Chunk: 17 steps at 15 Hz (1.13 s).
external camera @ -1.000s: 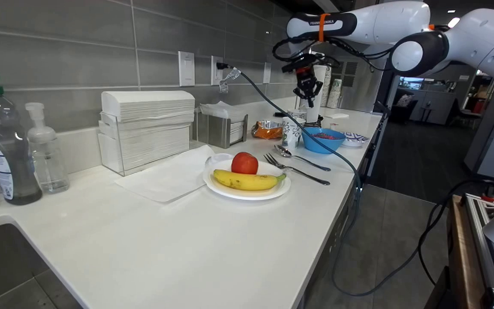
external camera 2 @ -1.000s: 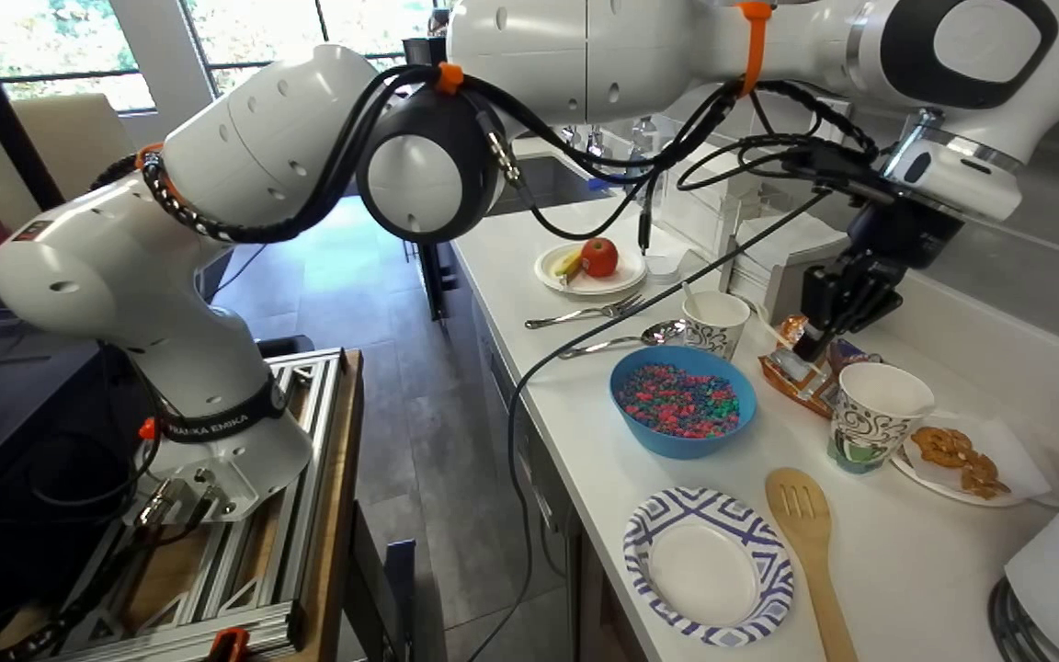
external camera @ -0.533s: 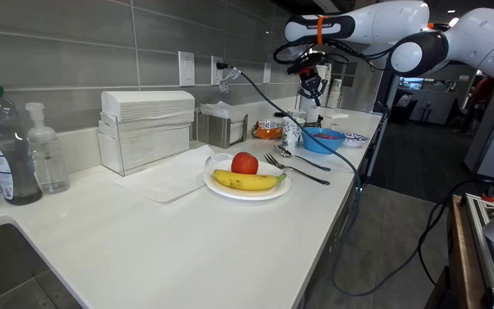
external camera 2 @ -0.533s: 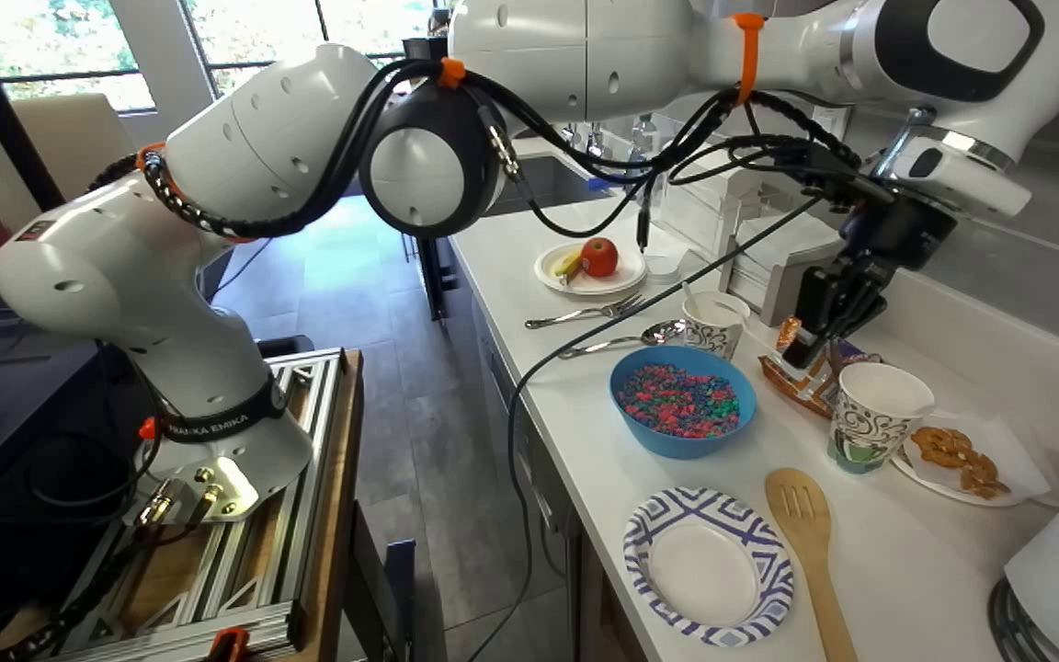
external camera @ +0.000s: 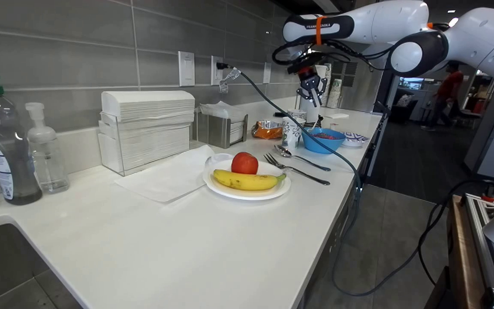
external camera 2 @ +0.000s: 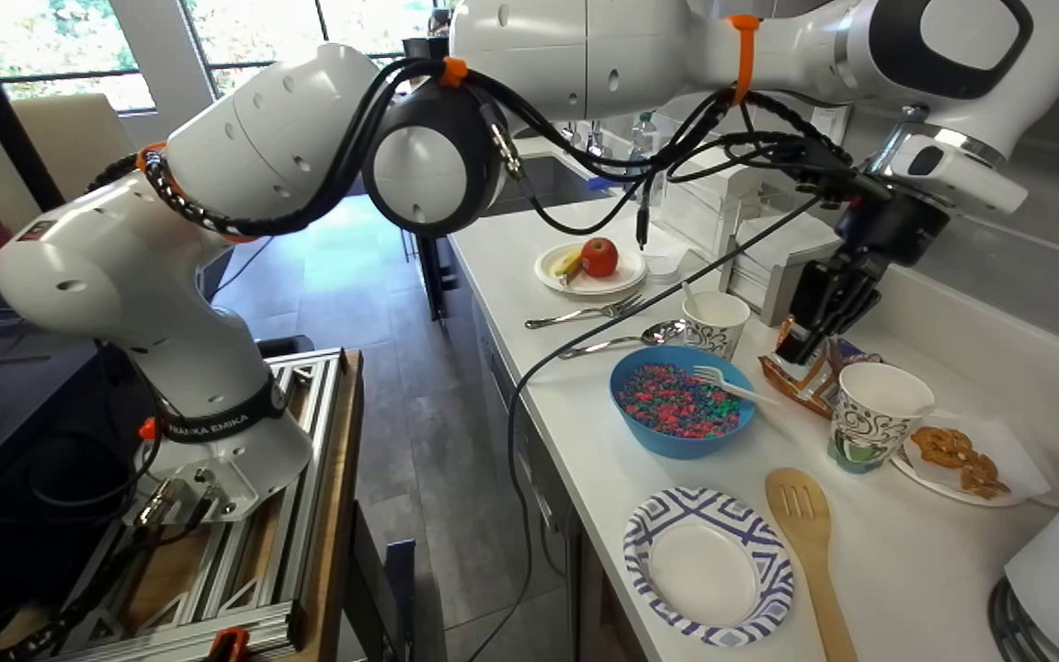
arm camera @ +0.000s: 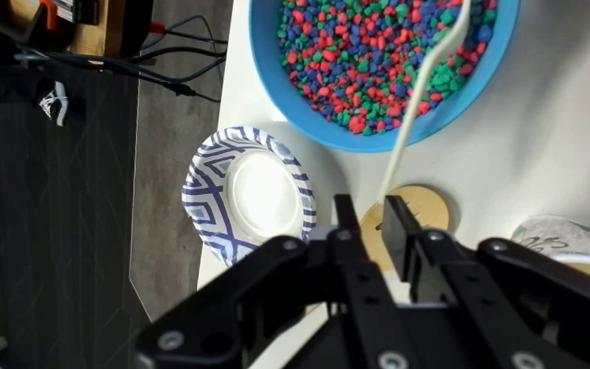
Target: Put the plastic fork in the bowl
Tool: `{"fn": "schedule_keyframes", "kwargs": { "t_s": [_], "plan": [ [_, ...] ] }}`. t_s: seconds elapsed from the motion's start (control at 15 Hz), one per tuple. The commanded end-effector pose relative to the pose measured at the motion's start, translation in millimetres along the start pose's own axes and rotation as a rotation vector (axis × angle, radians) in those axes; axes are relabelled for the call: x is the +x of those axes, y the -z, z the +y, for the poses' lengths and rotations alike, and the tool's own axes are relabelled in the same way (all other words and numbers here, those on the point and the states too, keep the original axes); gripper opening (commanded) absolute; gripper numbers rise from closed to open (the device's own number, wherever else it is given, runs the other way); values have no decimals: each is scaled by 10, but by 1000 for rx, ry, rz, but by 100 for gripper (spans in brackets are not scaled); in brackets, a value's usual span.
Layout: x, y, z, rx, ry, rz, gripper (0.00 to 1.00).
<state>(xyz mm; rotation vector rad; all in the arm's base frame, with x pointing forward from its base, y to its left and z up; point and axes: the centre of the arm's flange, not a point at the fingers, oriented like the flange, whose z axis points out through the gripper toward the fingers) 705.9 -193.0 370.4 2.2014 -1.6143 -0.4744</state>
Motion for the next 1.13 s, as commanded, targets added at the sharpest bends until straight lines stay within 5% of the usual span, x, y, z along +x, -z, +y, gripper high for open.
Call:
{"fn": "schedule_keyframes", "kwargs": {
  "t_s": [0.0, 0.4, 0.67, 0.73, 1.07],
  "plan": [
    [-388, -424, 480, 9, 0, 34, 56],
    [-349, -275, 433, 190, -73, 120, 99],
    [-200, -108, 269, 407, -109, 179, 100],
    [156, 450, -217, 314, -86, 185, 100],
    [192, 496, -237, 366, -100, 188, 100]
  ]
}}
